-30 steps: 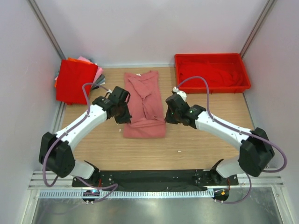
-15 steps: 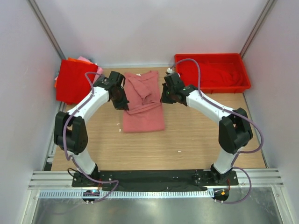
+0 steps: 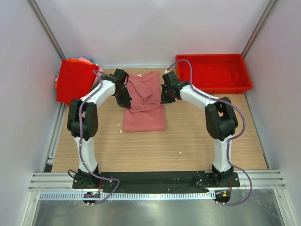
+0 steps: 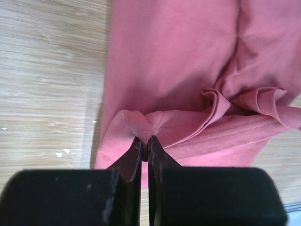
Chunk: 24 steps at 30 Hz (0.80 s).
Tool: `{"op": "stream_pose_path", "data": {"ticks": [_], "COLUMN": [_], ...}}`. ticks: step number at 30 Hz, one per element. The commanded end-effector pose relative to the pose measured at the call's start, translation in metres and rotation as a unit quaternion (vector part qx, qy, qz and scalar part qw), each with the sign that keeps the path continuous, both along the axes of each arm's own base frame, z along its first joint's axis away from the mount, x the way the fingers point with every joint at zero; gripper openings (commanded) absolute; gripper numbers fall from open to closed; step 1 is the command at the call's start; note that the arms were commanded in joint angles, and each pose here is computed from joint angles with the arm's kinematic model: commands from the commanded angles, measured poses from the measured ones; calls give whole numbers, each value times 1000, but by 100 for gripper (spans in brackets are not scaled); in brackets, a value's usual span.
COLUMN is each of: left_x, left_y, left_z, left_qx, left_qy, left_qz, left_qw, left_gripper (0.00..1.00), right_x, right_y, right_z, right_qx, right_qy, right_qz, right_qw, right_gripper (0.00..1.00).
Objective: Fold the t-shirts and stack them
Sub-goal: Fold the tshirt
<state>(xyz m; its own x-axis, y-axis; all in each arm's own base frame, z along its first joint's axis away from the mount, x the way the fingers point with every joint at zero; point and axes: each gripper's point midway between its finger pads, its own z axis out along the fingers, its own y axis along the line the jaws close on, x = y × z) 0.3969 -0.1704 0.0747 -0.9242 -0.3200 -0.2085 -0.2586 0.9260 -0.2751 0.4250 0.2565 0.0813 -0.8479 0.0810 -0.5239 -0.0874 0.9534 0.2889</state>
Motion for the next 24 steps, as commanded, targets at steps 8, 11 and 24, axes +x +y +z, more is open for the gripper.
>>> {"op": "stream_pose_path", "data": {"ticks": [8,11,24], "left_x": [30,50,36], "left_y": [19,21,69], "left_z": [-12,-1,113], "left_qx": [-10,-31,24], "left_qy": [17,5,-119], "left_qz": [9,10,45], "left_qw": [1000,999,992], "left_gripper": [21,52,80], "right_x": [39,51,26], "right_y": [7,4,-22], "right_z": [6,9,84], "right_qx": [6,1,77], "right_qy": [-22,-23,-75], "right_qz": [11,1,22], "right_qw": [1000,1000,994], "right_gripper": [2,20,63]}}
